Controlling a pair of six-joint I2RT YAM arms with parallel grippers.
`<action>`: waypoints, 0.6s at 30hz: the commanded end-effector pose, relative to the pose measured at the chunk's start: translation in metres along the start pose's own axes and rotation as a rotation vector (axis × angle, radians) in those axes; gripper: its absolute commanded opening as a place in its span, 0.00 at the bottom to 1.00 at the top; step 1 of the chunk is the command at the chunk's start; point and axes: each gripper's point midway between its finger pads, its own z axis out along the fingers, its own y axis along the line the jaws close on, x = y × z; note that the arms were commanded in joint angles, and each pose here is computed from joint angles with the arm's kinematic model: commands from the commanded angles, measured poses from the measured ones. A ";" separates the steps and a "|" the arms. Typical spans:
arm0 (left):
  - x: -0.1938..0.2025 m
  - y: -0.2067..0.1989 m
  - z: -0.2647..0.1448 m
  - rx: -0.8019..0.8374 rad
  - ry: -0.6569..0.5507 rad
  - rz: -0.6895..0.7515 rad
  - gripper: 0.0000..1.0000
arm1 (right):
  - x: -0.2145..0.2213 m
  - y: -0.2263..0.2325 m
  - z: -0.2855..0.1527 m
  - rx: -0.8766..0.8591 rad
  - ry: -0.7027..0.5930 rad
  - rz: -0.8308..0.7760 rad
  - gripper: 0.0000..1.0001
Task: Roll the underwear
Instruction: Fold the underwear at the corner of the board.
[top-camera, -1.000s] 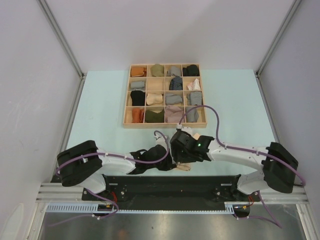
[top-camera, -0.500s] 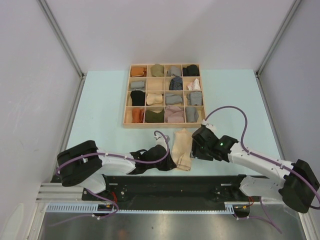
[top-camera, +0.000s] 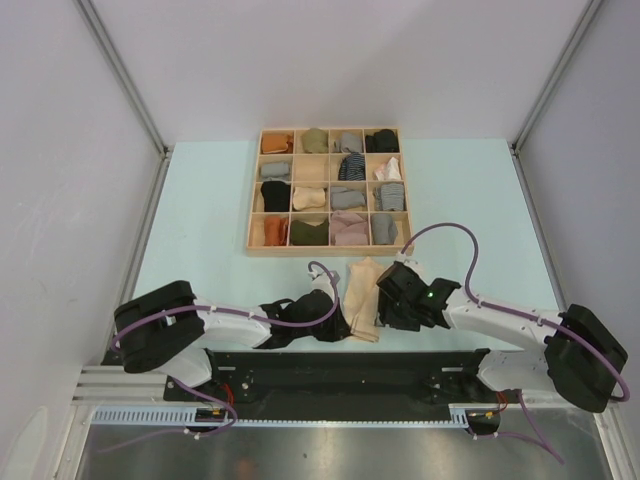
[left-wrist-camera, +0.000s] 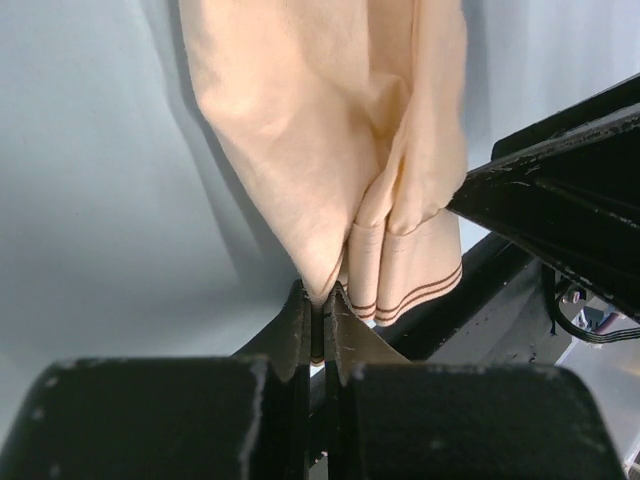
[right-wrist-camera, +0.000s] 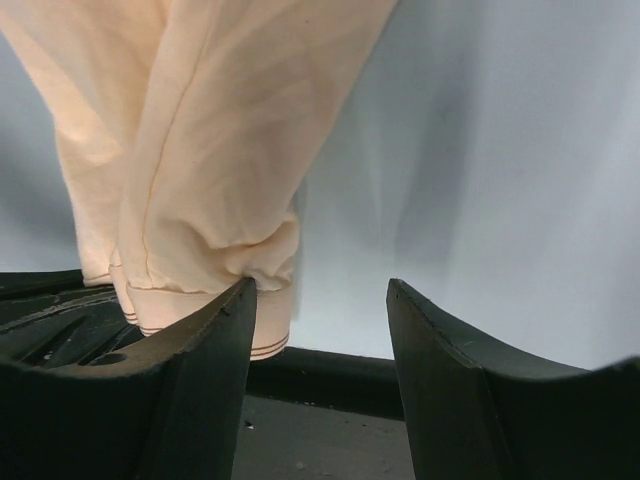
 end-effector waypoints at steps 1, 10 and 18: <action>0.010 0.013 -0.001 -0.035 0.023 0.035 0.00 | -0.002 0.015 0.003 -0.045 -0.017 0.015 0.60; 0.009 0.012 -0.002 -0.027 0.016 0.029 0.00 | 0.008 0.025 0.015 -0.058 0.015 -0.005 0.59; 0.010 0.013 -0.002 -0.025 0.016 0.029 0.00 | 0.018 0.035 0.019 -0.083 0.042 -0.014 0.54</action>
